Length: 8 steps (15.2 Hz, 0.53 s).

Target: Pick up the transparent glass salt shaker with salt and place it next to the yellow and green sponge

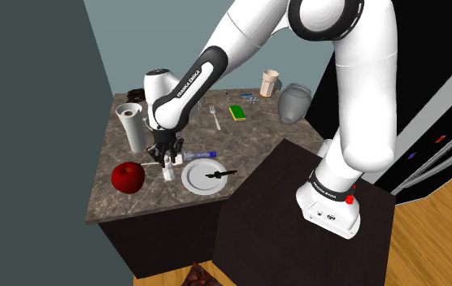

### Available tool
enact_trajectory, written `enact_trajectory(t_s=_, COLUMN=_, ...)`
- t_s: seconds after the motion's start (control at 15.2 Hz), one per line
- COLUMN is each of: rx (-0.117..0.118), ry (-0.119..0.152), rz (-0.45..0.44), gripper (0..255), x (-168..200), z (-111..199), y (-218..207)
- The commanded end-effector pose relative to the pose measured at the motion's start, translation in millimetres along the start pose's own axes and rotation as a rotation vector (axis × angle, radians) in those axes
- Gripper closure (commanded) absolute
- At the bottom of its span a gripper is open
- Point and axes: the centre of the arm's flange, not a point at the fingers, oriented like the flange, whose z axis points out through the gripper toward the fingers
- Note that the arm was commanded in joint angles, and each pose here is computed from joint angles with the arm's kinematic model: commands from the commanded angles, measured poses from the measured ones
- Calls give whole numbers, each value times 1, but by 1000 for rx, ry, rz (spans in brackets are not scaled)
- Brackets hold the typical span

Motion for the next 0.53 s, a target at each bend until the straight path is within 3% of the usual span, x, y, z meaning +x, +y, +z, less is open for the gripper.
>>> enact_trajectory(t_s=0.0, rx=0, ry=0, rz=0, gripper=255, x=-1, z=-11, y=1)
enact_trajectory(t_s=0.46, rx=0, ry=0, rz=0, gripper=255, x=-6, z=-47, y=-2)
